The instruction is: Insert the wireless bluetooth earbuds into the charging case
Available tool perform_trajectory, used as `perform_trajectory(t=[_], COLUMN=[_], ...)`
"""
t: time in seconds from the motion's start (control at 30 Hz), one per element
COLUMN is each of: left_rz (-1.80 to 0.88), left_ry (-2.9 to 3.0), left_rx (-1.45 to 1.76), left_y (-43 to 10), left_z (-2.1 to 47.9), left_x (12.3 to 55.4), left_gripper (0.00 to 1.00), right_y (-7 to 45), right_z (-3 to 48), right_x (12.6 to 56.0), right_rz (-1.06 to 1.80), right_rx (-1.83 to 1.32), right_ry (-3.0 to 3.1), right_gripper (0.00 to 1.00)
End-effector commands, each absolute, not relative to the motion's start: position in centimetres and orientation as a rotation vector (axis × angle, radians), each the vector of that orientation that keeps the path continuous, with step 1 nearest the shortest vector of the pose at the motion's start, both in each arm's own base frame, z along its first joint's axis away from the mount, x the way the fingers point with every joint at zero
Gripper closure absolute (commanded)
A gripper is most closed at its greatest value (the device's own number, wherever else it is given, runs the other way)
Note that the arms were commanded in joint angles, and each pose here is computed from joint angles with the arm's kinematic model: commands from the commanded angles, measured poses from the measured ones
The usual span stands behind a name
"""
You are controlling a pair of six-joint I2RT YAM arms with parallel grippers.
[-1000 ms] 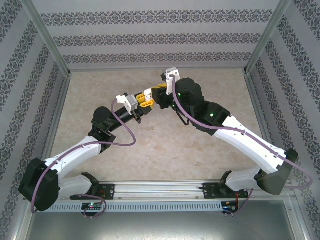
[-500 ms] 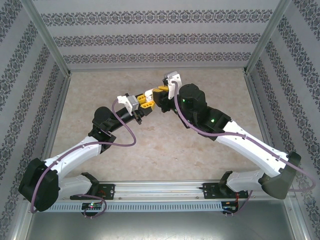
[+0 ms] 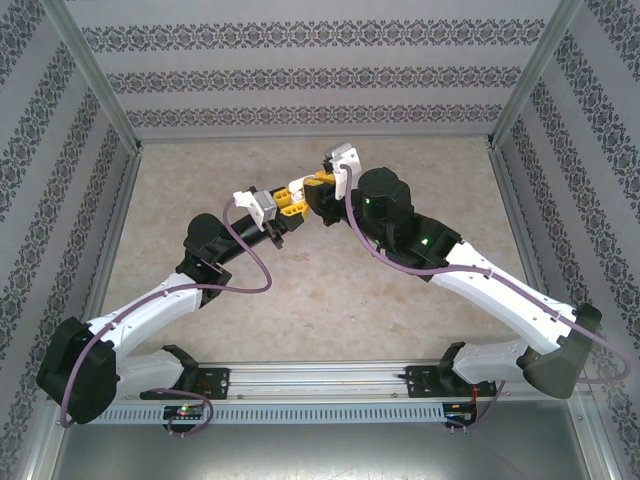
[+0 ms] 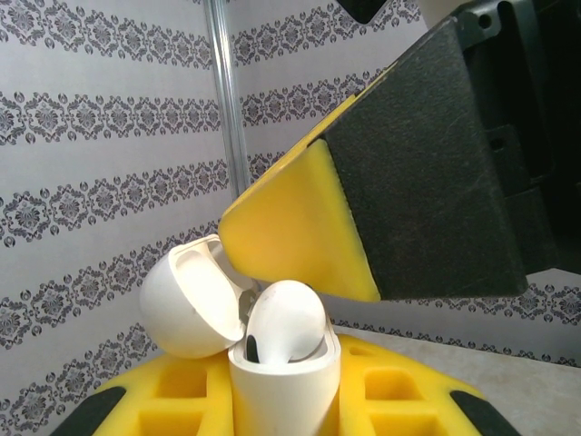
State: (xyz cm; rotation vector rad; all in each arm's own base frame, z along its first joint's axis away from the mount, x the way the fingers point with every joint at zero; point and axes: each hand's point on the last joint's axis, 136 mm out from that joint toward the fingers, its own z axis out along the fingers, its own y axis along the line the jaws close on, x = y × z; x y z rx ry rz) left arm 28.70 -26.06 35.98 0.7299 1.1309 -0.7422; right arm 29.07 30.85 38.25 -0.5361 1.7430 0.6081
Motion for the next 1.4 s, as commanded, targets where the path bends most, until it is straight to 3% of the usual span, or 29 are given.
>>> perform_trajectory(t=[0.0,1.37], left_rz=[-0.748,-0.707], left_ry=[0.963,1.009], left_rx=[0.724,0.688], left_y=[-26.1,-25.8], left_z=[40.9,40.1], left_x=[26.6,27.8], left_gripper=[1.0,1.0], right_y=[33.5,31.4], right_z=[33.9,34.5], right_x=[26.3,26.3], right_rz=[0.671,0.627], right_rx=[-0.731,-0.651], right_ry=[1.837,1.849], right_gripper=[0.7,0.53])
